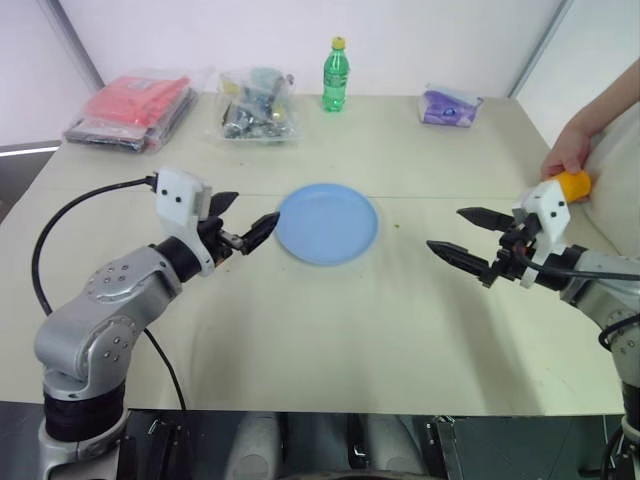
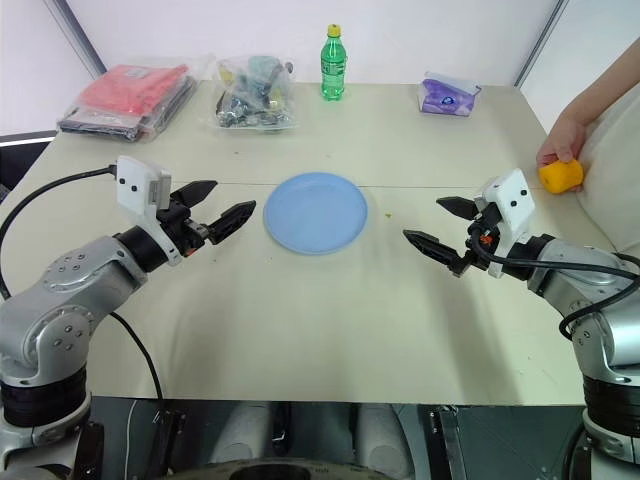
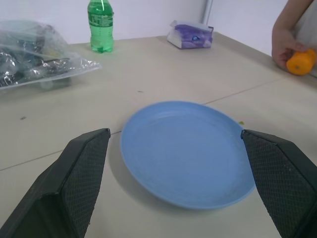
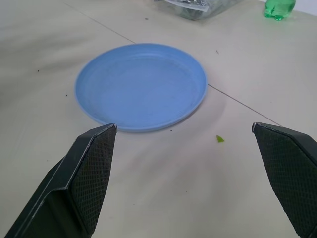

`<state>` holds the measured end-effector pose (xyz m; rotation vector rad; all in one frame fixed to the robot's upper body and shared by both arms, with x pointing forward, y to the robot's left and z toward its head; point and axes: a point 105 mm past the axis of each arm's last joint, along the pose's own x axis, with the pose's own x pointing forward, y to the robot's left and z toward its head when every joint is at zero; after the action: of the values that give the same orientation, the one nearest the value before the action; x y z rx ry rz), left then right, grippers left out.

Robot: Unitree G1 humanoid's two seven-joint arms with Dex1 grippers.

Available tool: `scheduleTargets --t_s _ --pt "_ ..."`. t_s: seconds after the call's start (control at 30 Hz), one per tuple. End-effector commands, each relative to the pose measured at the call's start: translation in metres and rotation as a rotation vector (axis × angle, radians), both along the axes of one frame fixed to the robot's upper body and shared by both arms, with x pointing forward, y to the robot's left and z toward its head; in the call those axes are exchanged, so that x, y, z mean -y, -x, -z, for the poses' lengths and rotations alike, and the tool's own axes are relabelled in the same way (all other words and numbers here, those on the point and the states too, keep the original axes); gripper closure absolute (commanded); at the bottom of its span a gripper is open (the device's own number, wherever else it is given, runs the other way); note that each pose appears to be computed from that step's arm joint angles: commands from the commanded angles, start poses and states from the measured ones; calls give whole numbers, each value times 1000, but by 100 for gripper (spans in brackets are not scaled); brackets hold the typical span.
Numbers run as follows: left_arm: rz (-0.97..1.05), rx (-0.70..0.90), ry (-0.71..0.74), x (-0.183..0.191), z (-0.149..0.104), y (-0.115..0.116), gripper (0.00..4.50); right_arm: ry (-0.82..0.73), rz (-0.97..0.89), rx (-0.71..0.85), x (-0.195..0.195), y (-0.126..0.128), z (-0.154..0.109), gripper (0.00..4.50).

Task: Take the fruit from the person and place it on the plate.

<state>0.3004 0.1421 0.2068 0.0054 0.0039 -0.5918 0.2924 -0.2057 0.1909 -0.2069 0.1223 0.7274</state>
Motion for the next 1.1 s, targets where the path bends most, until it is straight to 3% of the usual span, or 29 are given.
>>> scheduleTargets --t_s 0.03,0.6,0.8,0.93,1.1 --pt "19 59 -3 5 -13 4 7 17 -9 64 0 3 -18 0" --pt "0 88 -7 5 -19 0 7 -14 -20 93 -11 1 -23 0" --pt "-8 115 -17 7 -21 -3 7 -151 91 187 -30 -20 -47 0" --pt "4 123 -20 11 -21 -2 7 -293 135 192 -53 -29 -64 0" --pt "12 130 -25 14 -22 -3 7 -351 189 167 -62 -38 -68 0"
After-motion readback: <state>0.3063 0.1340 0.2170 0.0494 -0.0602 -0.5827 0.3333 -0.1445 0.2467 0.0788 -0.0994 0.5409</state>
